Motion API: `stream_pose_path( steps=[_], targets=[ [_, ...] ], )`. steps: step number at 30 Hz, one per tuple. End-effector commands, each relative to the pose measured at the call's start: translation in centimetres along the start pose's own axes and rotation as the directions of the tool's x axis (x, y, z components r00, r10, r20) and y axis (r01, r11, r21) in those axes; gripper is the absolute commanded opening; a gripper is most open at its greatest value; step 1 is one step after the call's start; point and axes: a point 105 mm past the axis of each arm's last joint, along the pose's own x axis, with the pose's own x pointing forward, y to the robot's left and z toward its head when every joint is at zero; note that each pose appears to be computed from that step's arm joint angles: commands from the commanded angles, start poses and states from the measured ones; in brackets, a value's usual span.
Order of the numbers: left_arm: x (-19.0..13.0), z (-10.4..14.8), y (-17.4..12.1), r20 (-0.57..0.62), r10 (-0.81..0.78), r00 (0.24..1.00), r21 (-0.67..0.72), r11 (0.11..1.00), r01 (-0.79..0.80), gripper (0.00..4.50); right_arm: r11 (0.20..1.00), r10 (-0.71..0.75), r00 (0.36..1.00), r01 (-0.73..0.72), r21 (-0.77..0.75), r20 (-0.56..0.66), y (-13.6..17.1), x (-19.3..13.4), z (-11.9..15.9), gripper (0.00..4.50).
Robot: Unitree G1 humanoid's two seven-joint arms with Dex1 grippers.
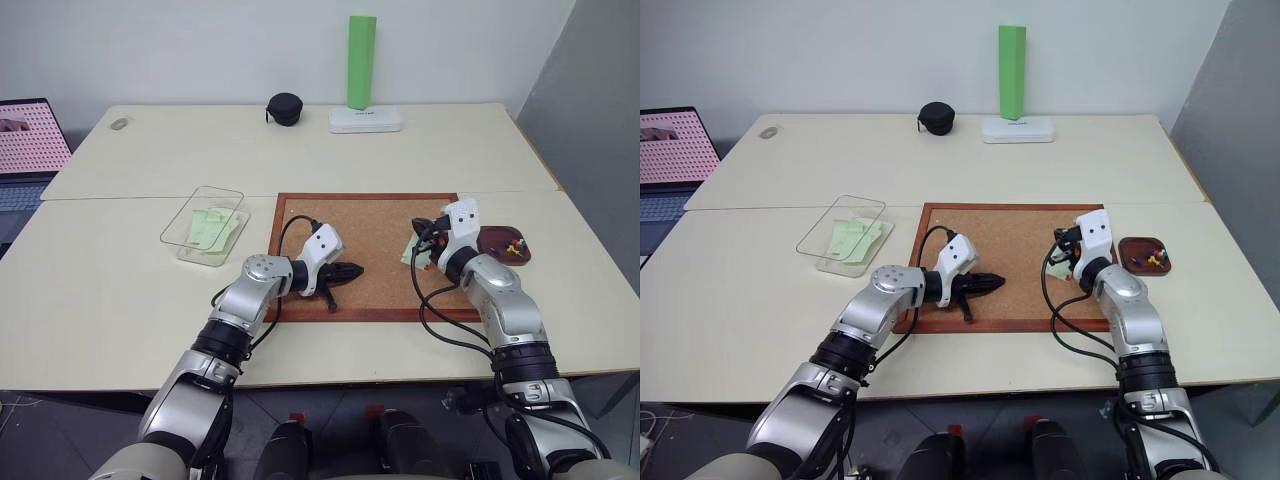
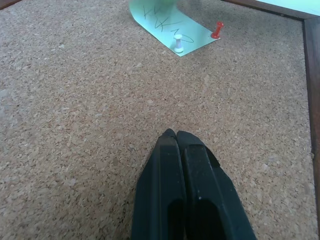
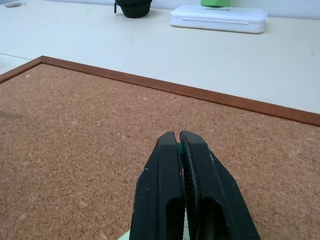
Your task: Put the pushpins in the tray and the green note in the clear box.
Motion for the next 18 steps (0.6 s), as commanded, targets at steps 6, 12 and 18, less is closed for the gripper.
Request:
stream_pose_path(
  steps=[6, 12, 18],
  targets=[
    [-0.1, -2.6, -0.4, -0.114, -0.013, 0.993, -0.036, 0.999, 0.009, 0.0, 0.993, -0.112, 0.988, 0.115, -0.024, 0.102, -2.2, -1.1, 2.9, 0.07],
    [-0.1, -2.7, -0.9, -0.119, -0.04, 0.992, -0.043, 0.998, 0.035, 0.0, 0.928, -0.359, 0.932, 0.362, -0.089, 0.045, -6.8, -4.1, 2.4, 0.07],
    [-0.2, -2.8, -1.4, -0.123, -0.069, 0.99, -0.051, 0.997, 0.063, 0.0, 0.871, -0.481, 0.877, 0.474, -0.132, -0.024, -9.9, -6.7, 1.5, 0.07]
  ],
)
